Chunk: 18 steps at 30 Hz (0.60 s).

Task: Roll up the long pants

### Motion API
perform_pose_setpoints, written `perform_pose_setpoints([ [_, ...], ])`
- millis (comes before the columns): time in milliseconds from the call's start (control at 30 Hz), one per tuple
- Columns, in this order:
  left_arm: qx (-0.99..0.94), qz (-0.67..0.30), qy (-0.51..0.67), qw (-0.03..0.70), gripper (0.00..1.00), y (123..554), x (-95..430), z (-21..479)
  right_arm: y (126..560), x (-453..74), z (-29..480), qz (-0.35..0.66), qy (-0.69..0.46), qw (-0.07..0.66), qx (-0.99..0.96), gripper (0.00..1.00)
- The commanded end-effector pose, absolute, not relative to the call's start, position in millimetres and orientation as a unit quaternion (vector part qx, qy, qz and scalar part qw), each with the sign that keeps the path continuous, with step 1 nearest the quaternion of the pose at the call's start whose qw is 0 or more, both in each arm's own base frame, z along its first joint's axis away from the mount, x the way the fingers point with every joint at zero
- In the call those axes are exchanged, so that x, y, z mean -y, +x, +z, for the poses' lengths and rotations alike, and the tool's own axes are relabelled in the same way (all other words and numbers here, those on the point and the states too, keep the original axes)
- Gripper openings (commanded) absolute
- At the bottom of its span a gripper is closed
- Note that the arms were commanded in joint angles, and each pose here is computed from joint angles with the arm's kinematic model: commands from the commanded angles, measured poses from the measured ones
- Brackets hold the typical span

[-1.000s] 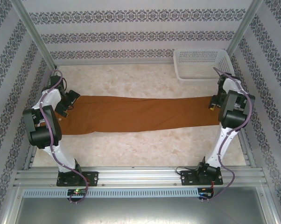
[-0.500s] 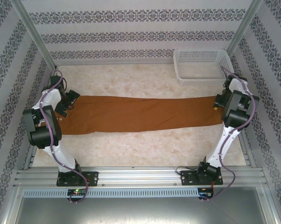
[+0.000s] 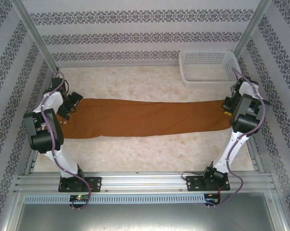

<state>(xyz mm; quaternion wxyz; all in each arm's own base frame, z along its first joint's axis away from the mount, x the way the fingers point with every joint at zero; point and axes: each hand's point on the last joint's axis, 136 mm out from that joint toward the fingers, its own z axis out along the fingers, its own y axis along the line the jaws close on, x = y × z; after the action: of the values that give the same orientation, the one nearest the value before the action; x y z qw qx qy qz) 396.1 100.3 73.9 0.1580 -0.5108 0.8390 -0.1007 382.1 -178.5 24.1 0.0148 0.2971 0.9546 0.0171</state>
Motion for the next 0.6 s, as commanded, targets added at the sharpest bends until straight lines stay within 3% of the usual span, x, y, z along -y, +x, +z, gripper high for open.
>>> perform_pose_setpoints([
  [0, -0.83, -0.121, -0.511, 0.189, 1.0, 405.7, -102.7, 95.0, 402.4, 166.4, 77.8, 0.069, 0.328, 0.075, -0.939, 0.0],
  [133, -0.83, -0.123, -0.506, 0.199, 1.0, 408.9, -103.2, 106.8, 417.3, 148.3, 162.7, 0.118, 0.329, 0.155, -0.924, 0.0],
  [300, -0.832, -0.123, -0.499, 0.209, 1.0, 414.0, -98.9, 121.3, 426.4, 70.5, 274.4, 0.251, 0.272, 0.258, -0.893, 0.0],
  [567, -0.844, -0.118, -0.473, 0.224, 1.0, 424.4, -76.3, 146.2, 422.4, -26.8, 403.5, 0.435, 0.178, 0.338, -0.815, 0.0],
])
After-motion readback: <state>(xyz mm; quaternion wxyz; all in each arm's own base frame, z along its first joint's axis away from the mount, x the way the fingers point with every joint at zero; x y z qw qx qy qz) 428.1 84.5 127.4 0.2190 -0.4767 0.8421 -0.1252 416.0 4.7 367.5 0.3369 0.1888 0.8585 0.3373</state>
